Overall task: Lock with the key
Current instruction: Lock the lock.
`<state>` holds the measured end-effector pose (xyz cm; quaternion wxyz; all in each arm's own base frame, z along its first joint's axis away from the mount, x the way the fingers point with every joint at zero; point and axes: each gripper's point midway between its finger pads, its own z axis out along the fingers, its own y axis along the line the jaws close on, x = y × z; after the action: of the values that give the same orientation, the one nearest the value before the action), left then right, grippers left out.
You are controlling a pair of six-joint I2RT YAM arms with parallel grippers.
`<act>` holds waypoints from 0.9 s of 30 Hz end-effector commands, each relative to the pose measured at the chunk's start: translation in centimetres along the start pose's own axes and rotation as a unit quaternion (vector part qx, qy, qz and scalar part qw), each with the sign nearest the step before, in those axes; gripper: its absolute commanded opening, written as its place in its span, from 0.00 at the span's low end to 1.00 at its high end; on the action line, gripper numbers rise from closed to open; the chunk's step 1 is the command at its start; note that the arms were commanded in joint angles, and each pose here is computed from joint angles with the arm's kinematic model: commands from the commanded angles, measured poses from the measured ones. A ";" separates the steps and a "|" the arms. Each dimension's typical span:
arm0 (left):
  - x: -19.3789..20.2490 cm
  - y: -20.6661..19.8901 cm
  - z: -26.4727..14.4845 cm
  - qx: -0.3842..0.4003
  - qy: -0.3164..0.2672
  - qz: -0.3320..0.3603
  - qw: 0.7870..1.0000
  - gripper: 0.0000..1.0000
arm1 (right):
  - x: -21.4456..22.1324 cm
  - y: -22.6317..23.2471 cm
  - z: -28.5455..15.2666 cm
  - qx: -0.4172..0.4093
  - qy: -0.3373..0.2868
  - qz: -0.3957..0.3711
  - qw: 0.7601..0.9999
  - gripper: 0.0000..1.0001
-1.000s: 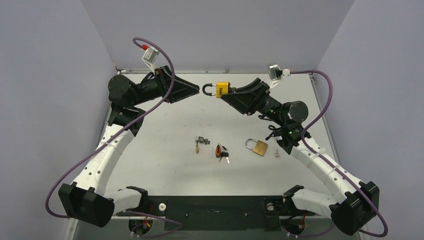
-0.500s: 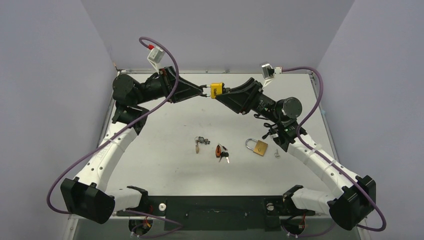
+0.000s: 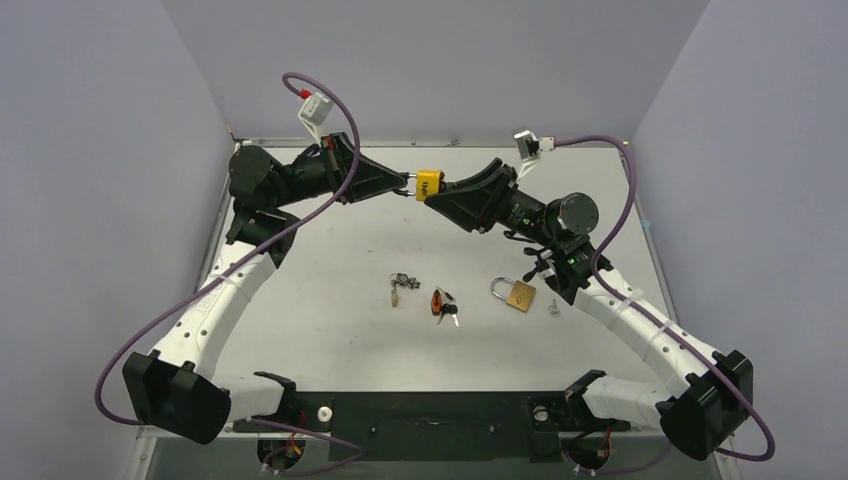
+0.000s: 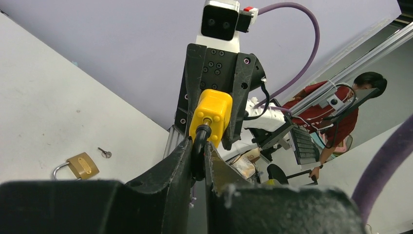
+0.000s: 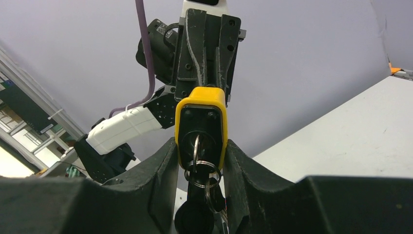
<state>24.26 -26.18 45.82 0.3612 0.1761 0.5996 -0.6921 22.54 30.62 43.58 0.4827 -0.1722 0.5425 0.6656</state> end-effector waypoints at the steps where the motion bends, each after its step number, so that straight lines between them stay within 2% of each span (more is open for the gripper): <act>1: -0.3 -1.9 0.5 0.022 0.009 0.035 0.999 0.03 | -2.7 2.3 0.5 -0.022 -0.036 -0.052 0.998 0.00; 2: -0.2 -1.9 0.5 0.020 0.011 0.033 0.999 0.00 | -2.7 2.2 0.5 -0.020 -0.035 -0.052 0.998 0.00; 6: -0.1 -2.1 0.5 0.015 0.012 0.047 0.999 0.00 | -2.7 2.0 0.5 -0.014 -0.031 -0.054 0.998 0.00; 8: -0.2 -2.5 0.4 0.013 0.010 0.062 0.998 0.00 | -2.5 1.8 0.3 -0.008 -0.027 -0.055 0.998 0.09; 10: -0.4 -2.9 0.2 0.004 0.008 0.078 0.997 0.00 | -2.5 1.8 0.1 -0.001 -0.025 -0.062 0.998 0.30; 12: -0.4 -3.4 0.2 -0.004 0.007 0.093 0.996 0.00 | -2.4 1.7 -0.2 0.006 -0.026 -0.070 0.997 0.42; 16: -0.3 -4.8 0.4 -0.013 0.009 0.124 0.992 0.00 | -2.7 2.1 -0.7 0.009 -0.028 -0.081 0.996 0.57; 20: 0.1 -6.0 0.6 -0.024 0.013 0.138 0.990 0.00 | -3.0 2.5 -0.9 0.007 -0.031 -0.089 0.995 0.62; 27: 0.0 -7.1 0.5 -0.040 0.010 0.146 0.988 0.00 | -3.6 4.0 -1.1 -0.013 -0.037 -0.101 0.994 0.59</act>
<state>20.31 -27.42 47.88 0.4079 0.2436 0.6227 -0.6218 21.89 29.25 44.33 0.5246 -0.1879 0.5458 0.6258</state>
